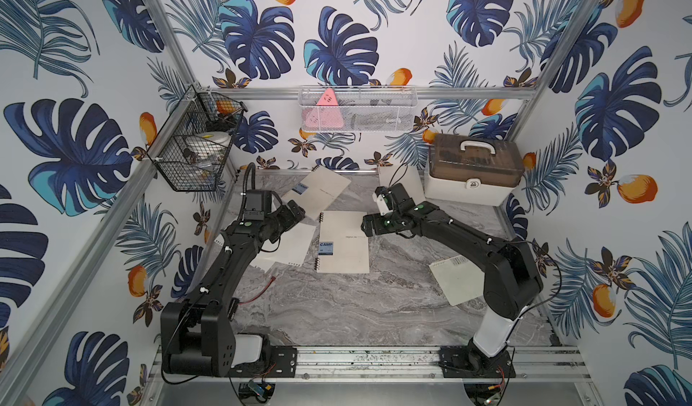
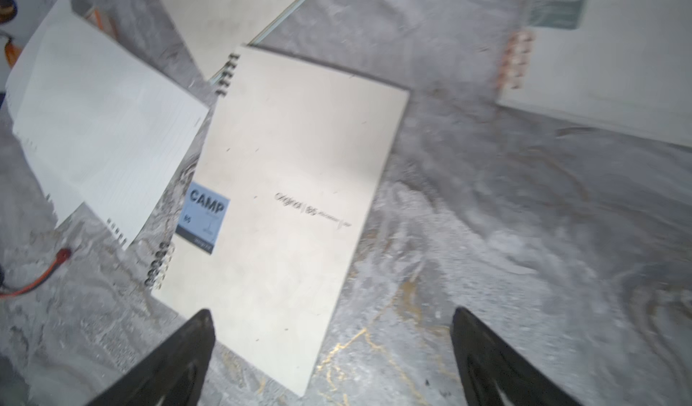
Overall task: Tear off pages from different notebooks
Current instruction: Adjust the notebook at the center of the board, then move the notebook to the center of the board.
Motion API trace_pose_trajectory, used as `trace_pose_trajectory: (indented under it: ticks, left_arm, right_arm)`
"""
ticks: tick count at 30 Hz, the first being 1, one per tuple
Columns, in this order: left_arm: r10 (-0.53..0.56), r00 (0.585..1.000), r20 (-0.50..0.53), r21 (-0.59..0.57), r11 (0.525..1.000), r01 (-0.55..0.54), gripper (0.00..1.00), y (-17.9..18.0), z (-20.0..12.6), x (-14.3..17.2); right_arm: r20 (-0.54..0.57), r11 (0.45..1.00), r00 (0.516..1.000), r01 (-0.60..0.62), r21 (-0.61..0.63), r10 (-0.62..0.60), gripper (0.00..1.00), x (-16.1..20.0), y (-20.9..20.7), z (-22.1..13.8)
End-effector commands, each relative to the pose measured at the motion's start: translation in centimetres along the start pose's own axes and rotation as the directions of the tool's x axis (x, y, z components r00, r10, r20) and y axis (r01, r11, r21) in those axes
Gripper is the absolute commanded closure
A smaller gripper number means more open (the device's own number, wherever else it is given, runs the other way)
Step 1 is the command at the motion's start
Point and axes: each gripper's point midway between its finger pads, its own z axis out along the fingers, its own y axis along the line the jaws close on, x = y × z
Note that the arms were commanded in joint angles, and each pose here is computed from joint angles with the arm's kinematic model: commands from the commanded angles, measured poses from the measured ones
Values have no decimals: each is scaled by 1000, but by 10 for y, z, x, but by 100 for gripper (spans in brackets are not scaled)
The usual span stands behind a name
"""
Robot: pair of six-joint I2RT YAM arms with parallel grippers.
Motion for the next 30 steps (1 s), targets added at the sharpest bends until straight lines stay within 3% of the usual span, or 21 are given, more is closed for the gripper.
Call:
trace_pose_trajectory:
  ticks: [1,3,5,11,15,25,30]
  left_arm:
    - [91,996,8,34,995,-91,1,-17,0,5]
    - [115,993,-3,31,993,-115,1,-20,2,10]
    - [127,992,-18,44,991,-126,1,-23,6,15]
    - [143,988,-55,56,989,-140,1,-25,14,27]
    - [155,986,-55,48,987,-152,1,-25,13,30]
    - [174,984,-30,32,984,-173,1,-27,3,28]
    - [177,984,-17,5,984,-177,1,-22,0,28]
  right_arm:
    - [-38,985,986,-159,59,162,0,5,-64,-13]
    - [-16,966,972,-231,115,234,0,13,-100,-27]
    - [24,933,964,-261,249,264,0,29,-134,-48]
    - [-43,831,893,-398,388,448,0,90,-166,-78]
    - [-104,770,828,-457,445,552,0,140,-180,-72]
    - [-168,738,729,-599,311,663,0,164,-164,-29]
    - [-160,737,731,-599,313,663,0,165,-169,-15]
